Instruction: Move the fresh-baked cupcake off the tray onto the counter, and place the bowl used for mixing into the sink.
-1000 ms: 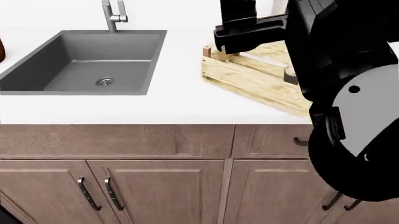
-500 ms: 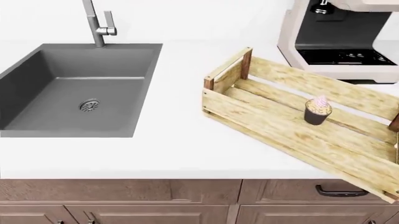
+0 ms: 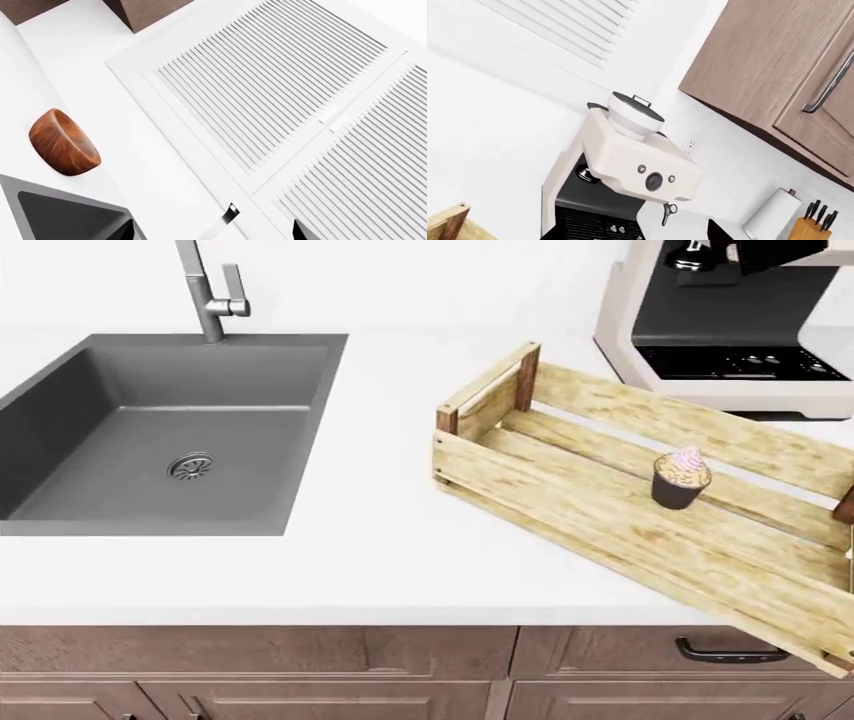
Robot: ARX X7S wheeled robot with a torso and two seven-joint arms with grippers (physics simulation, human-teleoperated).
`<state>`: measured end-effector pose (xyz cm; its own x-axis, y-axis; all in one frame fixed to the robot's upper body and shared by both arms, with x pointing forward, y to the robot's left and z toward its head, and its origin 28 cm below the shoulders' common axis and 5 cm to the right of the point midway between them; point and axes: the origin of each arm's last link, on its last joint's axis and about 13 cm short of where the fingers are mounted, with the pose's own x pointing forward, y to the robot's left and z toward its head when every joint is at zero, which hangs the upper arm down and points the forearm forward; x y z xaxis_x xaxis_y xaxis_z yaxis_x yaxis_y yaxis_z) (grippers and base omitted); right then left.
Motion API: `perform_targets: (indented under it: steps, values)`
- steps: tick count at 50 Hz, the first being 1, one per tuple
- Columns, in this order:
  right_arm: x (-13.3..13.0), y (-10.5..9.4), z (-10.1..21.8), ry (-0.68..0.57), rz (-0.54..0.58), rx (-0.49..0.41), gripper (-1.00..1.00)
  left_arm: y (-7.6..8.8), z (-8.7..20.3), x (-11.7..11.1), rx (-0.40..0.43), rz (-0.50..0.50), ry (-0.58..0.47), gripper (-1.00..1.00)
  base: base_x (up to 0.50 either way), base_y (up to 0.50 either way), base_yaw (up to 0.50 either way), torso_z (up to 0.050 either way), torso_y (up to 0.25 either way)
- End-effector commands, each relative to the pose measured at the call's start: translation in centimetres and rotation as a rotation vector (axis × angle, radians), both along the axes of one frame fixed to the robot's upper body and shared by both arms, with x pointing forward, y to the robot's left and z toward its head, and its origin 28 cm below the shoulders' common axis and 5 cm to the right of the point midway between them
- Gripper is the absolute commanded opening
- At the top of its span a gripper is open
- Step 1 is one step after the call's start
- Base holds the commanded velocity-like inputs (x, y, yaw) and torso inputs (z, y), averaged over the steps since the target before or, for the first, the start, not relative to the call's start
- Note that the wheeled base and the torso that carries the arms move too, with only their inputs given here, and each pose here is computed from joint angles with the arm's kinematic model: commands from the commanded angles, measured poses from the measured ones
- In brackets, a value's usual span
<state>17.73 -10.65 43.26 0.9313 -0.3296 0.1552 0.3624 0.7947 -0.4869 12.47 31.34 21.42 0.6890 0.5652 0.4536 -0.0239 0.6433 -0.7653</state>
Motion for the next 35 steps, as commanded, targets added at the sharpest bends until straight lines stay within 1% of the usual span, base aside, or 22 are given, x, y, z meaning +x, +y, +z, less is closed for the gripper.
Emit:
perform_targets:
  steps: [1,5,9,12,13,15,18,19,22,23,24,25,26,27,28,29,30,31,32,35]
  values:
    - [-0.7,-1.2,-1.3,0.036,-0.010,0.028,1.00,0.0,0.0,-0.1,0.001,0.001,0.000,1.00,0.00,0.00,0.00,0.000,0.000]
    - [-1.1,-0.9,-1.3,0.021,0.017,0.035,1.00,0.0,0.0,-0.1,0.001,0.002,-0.001,1.00,0.12,0.00,0.00,0.000,0.000]
    - [-1.2,-0.8,-1.2,0.018,0.025,0.043,1.00,0.0,0.1,-0.2,-0.002,0.003,-0.003,1.00,0.30,0.00,0.00,0.000,0.000]
    - [-1.0,-0.9,-1.2,0.028,0.017,0.044,1.00,0.0,0.1,-0.2,-0.003,0.004,-0.006,1.00,0.26,0.00,0.00,0.000,0.000]
    - [-1.2,-0.7,-1.2,0.033,0.031,0.068,1.00,0.1,0.1,-0.2,-0.003,0.006,-0.003,1.00,0.09,0.00,0.00,0.000,0.000]
    - [-1.2,-0.6,-1.2,0.043,0.034,0.059,1.00,0.2,-0.1,-0.1,-0.006,0.007,-0.002,1.00,0.01,0.00,0.00,0.000,0.000]
    - [-1.7,-0.1,-1.1,0.032,0.078,0.115,1.00,0.1,0.0,-0.2,-0.005,0.007,-0.005,1.00,0.00,0.00,0.00,0.000,0.000]
    - [-1.9,0.1,-1.3,0.053,0.093,0.132,1.00,0.2,0.0,-0.2,-0.006,0.007,-0.004,1.00,0.00,0.00,0.00,0.000,0.000]
    - [-1.8,-0.1,-1.5,0.053,0.083,0.141,1.00,0.2,0.0,-0.2,-0.007,0.007,-0.004,1.00,0.00,0.00,0.00,0.000,0.000]
    - [-1.2,-0.7,-1.6,0.053,0.034,0.186,1.00,0.2,0.0,-0.2,-0.006,0.008,-0.005,1.00,0.00,0.00,0.00,0.000,0.000]
    - [-1.5,-0.6,-1.6,0.043,0.049,0.217,1.00,0.2,0.0,-0.2,-0.006,0.008,-0.005,1.00,0.00,0.00,0.00,0.000,0.000]
    - [-1.3,-0.7,-1.9,0.045,0.034,0.197,1.00,0.2,0.0,-0.3,-0.007,0.008,-0.005,1.00,0.00,0.00,0.00,0.000,0.000]
    - [-1.1,-0.8,-2.0,0.053,0.024,0.208,1.00,0.2,0.0,-0.3,-0.007,0.008,-0.005,1.00,0.00,0.00,0.00,0.000,0.000]
    - [-1.1,-0.6,-2.6,0.083,0.023,0.269,1.00,0.2,0.0,-0.3,-0.006,0.008,-0.005,1.00,0.00,0.00,0.00,0.000,0.000]
    - [-1.2,-0.2,-2.8,0.074,0.038,0.353,1.00,0.2,0.0,-0.3,-0.006,0.008,-0.005,1.00,0.00,0.00,0.00,0.000,0.000]
    - [-1.0,-0.3,-3.0,0.087,0.019,0.389,1.00,0.1,0.0,-0.3,-0.006,0.008,-0.005,1.00,0.00,0.00,0.00,0.000,0.000]
    - [-1.2,0.2,-3.1,0.078,0.041,0.439,1.00,0.2,0.0,-0.3,-0.006,0.008,-0.005,1.00,0.00,0.00,0.00,0.000,0.000]
    - [-1.1,0.3,-3.2,0.081,0.037,0.453,1.00,0.2,0.0,-0.4,-0.006,0.008,-0.006,1.00,0.00,0.00,0.00,0.000,0.000]
    - [-1.0,0.4,-3.5,0.086,0.031,0.495,1.00,0.2,0.0,-0.4,-0.007,0.009,-0.006,1.00,0.00,0.00,0.00,0.000,0.000]
    - [-0.6,0.7,-4.5,0.115,0.005,0.535,1.00,0.2,0.0,-0.3,-0.006,0.009,-0.006,1.00,0.00,0.00,0.00,0.000,0.000]
